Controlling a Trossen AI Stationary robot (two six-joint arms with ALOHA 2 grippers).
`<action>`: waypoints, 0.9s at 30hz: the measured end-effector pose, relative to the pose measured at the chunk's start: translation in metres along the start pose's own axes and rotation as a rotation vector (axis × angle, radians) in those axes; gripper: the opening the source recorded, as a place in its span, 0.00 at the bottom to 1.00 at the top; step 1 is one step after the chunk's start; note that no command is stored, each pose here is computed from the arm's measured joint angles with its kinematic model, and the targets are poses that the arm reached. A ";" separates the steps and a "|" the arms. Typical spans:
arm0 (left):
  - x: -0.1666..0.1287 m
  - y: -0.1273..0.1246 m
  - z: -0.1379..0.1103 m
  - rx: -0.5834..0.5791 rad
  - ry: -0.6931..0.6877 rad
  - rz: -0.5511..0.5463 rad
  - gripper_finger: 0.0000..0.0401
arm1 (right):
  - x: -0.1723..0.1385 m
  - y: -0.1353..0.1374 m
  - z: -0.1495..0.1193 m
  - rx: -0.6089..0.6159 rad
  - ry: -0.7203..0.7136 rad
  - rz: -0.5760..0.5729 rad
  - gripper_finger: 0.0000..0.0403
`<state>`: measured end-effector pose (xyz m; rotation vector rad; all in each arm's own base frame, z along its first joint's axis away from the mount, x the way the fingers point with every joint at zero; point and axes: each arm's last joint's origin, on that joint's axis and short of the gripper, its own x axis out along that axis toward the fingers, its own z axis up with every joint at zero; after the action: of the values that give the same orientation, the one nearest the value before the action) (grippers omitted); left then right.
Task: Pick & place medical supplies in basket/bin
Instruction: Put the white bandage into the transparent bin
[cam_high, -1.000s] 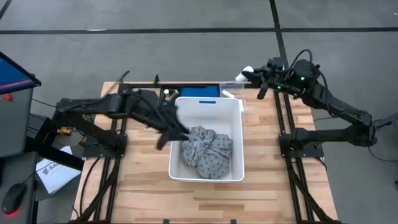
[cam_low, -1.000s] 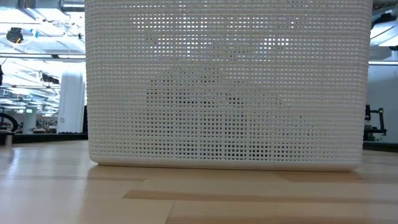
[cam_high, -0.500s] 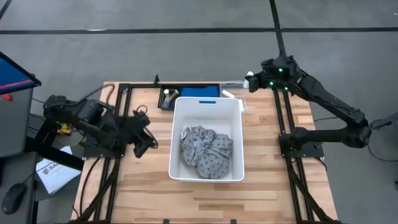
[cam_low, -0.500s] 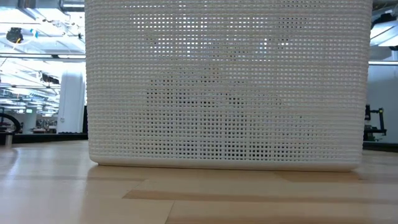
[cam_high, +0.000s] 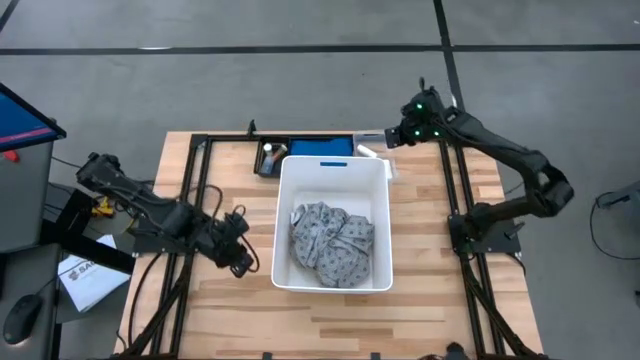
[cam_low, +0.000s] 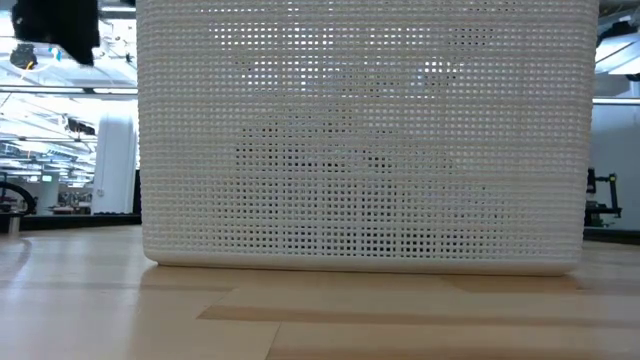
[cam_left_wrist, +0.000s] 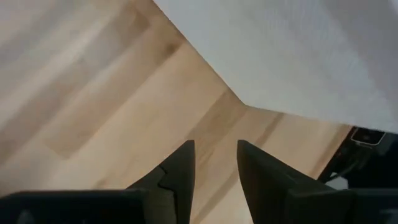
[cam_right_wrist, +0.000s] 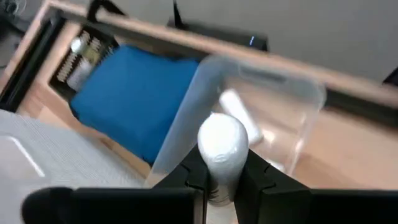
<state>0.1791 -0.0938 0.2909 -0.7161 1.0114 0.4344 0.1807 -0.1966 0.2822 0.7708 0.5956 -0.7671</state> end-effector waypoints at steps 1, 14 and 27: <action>0.007 0.000 -0.004 -0.012 0.000 -0.013 0.27 | 0.008 -0.004 0.000 0.011 0.028 0.013 0.08; 0.039 0.000 -0.020 -0.101 -0.009 -0.128 0.27 | 0.072 -0.037 -0.009 -0.020 0.153 -0.038 0.08; 0.038 -0.004 -0.018 -0.113 -0.034 -0.174 0.28 | 0.088 -0.039 -0.011 -0.027 0.185 0.013 0.37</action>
<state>0.1887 -0.1098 0.2526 -0.8876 0.8897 0.3531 0.1994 -0.2404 0.1973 0.8254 0.7644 -0.6789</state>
